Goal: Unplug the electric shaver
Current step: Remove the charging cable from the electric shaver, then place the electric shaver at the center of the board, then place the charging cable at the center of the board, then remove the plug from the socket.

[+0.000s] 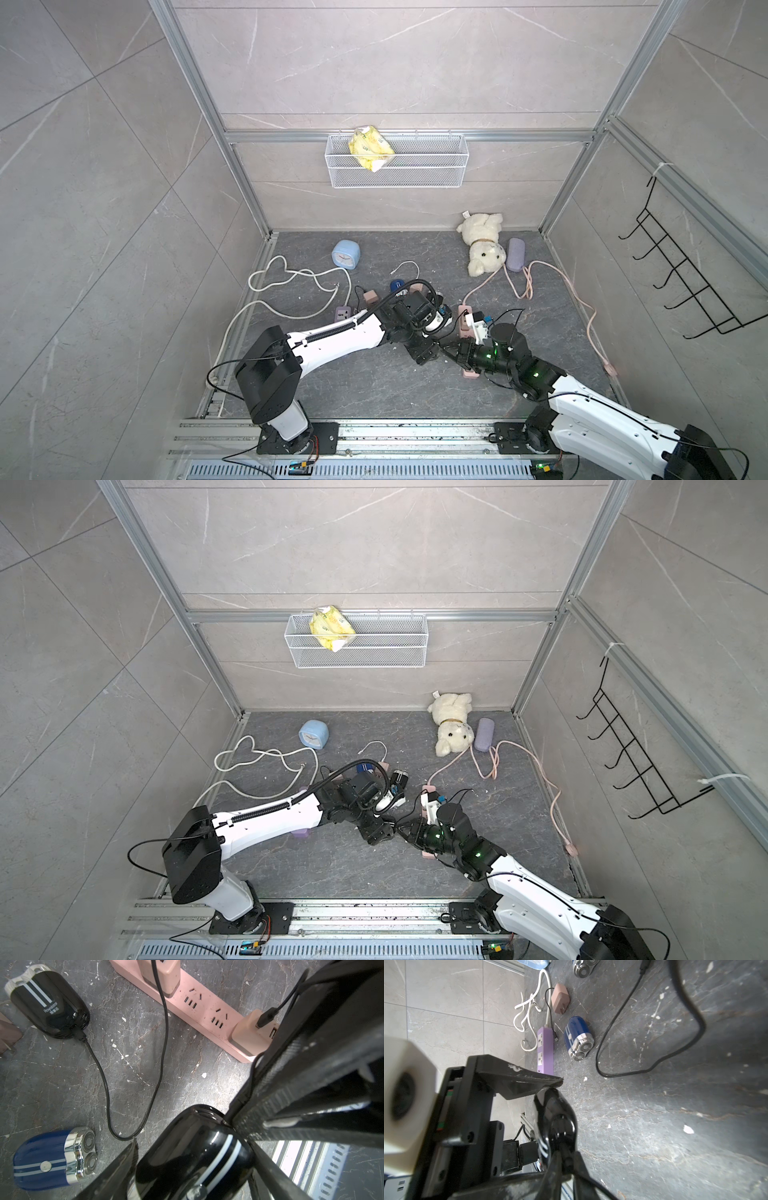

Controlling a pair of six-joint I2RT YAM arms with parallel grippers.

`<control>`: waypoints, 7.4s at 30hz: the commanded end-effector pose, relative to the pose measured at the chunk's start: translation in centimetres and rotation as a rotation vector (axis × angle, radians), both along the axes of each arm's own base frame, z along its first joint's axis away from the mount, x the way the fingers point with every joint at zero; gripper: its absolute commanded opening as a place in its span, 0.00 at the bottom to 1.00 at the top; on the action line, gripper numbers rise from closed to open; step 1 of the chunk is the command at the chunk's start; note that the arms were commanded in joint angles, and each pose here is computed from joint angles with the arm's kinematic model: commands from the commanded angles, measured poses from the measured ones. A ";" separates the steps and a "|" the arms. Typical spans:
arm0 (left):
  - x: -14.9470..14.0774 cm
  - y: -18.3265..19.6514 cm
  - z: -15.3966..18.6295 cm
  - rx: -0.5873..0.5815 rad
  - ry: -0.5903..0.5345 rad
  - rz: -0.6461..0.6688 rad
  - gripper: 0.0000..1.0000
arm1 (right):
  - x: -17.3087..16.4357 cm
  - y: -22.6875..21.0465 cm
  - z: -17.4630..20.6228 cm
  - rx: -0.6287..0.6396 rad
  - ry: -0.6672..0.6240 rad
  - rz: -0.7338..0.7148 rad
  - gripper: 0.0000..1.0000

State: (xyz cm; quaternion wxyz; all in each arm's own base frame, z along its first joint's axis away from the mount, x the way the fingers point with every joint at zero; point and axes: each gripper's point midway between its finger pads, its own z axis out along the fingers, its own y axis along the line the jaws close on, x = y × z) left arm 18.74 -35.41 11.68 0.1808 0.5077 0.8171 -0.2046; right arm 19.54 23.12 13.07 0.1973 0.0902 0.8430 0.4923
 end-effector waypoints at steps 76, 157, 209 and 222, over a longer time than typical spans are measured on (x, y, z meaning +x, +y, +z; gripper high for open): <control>0.6 10.4 -9.3 0.240 0.117 0.682 0.50 | -1.8 -2.0 -4.7 -0.402 0.024 0.167 0.00; -1.0 -9.8 -0.4 -0.022 0.126 0.376 0.97 | 8.3 -14.6 -2.6 -0.310 0.046 -0.211 0.37; -0.9 -10.9 -2.5 -0.167 0.403 0.367 0.25 | 4.1 -11.0 -6.1 -0.087 0.137 -0.069 0.48; -1.2 -11.6 -1.3 -0.174 0.423 0.329 0.33 | 3.2 -11.4 -8.0 -0.124 0.200 -0.080 0.49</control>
